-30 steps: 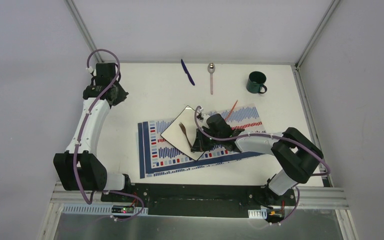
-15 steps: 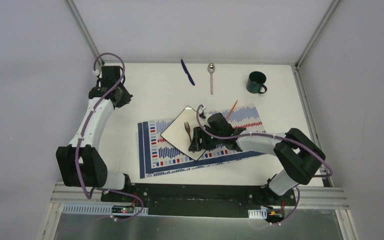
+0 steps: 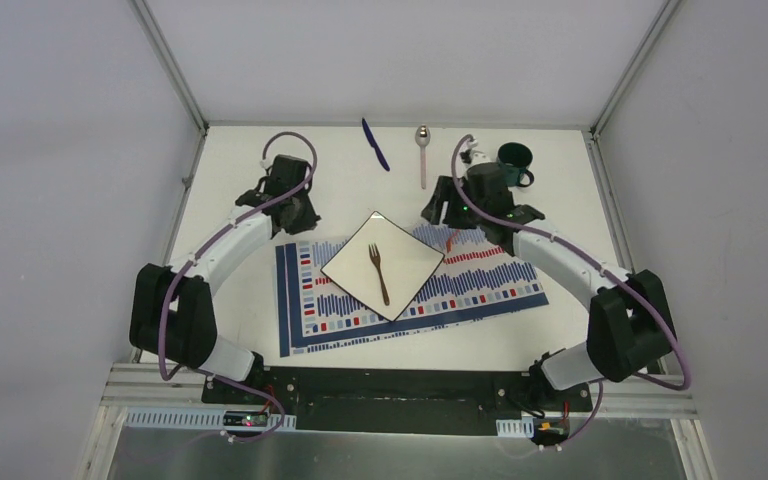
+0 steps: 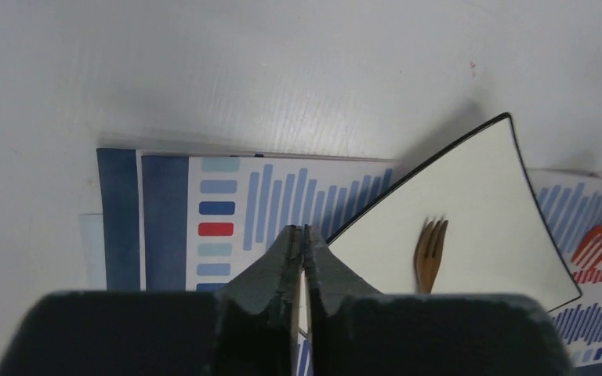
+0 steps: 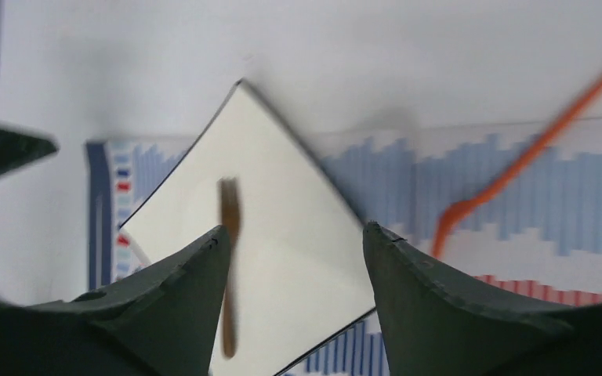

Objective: Set the dinner table for one person

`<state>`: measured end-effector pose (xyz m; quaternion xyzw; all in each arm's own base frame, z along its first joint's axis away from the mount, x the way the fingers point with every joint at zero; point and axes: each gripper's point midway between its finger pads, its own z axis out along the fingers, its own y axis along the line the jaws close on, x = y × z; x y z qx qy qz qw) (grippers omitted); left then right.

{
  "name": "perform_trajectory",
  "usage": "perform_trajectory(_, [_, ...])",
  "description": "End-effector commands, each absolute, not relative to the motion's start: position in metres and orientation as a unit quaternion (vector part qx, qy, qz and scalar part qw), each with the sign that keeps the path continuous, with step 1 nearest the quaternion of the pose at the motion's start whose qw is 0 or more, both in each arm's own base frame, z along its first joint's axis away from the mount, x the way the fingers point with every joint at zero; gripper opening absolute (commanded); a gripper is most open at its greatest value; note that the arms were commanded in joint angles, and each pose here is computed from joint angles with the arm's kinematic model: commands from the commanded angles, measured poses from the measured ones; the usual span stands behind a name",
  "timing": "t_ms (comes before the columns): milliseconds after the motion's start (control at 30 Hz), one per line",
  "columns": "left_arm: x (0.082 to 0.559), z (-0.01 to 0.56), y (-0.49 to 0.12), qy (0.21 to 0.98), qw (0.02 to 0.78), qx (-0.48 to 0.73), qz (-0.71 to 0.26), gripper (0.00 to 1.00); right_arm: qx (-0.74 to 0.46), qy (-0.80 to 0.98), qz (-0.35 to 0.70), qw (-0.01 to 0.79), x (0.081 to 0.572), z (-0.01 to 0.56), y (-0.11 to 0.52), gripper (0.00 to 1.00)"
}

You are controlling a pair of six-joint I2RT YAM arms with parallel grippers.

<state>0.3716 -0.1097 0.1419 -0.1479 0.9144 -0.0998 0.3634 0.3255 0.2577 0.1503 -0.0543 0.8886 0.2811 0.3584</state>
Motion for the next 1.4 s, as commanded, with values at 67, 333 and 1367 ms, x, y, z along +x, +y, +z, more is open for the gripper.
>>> perform_trajectory(67, [0.371,0.117,-0.114,0.910,0.370,-0.155,-0.102,0.21,0.056,0.927,0.074,0.363,0.374,0.109,0.145,0.67])
perform_trajectory(333, [0.367,0.090,-0.122,0.922,0.339,-0.151,-0.109,0.41,0.141,0.931,-0.034,0.335,0.367,0.075,0.061,0.67])
perform_trajectory(1367, [0.369,0.116,-0.128,0.926,0.342,-0.123,-0.107,0.30,0.243,0.905,0.244,0.251,0.414,0.009,0.058,0.65])
